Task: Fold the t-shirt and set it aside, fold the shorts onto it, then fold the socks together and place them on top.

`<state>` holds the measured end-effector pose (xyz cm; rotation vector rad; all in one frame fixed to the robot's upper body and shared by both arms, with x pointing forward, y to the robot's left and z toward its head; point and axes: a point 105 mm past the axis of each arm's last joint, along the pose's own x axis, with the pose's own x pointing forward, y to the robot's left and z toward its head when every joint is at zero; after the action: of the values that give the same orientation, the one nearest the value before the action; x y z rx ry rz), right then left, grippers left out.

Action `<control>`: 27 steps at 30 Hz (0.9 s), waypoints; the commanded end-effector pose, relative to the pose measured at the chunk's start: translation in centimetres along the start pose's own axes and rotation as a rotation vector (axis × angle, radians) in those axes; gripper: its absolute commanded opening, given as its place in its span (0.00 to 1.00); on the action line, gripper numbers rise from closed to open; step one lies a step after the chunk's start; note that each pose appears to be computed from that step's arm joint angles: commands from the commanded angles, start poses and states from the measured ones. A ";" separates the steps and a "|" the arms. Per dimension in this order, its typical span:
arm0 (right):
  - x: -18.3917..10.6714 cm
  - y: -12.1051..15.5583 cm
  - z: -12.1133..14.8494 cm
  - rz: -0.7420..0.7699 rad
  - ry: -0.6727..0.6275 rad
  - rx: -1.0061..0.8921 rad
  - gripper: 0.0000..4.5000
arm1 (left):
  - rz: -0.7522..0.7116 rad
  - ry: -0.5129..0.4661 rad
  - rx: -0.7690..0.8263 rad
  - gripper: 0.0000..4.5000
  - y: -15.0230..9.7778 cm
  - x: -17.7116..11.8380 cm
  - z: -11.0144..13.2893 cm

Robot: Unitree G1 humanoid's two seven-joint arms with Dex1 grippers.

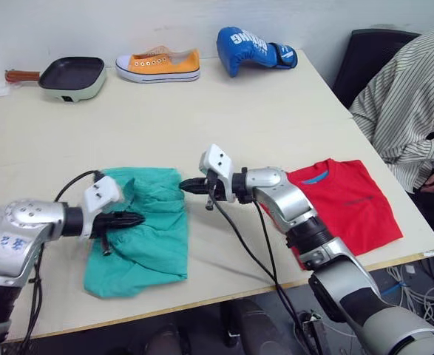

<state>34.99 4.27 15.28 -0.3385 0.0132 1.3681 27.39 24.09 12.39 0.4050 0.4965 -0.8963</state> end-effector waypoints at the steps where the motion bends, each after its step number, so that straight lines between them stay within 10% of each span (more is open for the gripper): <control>1: 1.3 0.3 1.2 -0.002 -0.042 -0.058 0.00 | 0.063 -0.032 -0.016 0.00 0.2 -1.1 -0.3; 10: 2.4 -1.3 0.1 -0.130 -0.024 -0.120 0.00 | 0.046 -0.032 -0.045 0.00 -1.2 -1.0 -1.2; 18: -1.3 2.7 4.1 0.105 -0.197 -0.144 0.00 | -0.200 -0.307 -0.031 0.00 -3.1 -1.9 8.6; 27: 1.3 7.6 -0.8 0.219 -0.058 -0.189 0.00 | -0.066 -0.073 0.090 0.00 2.9 3.7 4.6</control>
<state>28.69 5.72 12.12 -0.4382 -0.0820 1.5888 32.01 20.23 14.52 0.3560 0.4105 -1.0173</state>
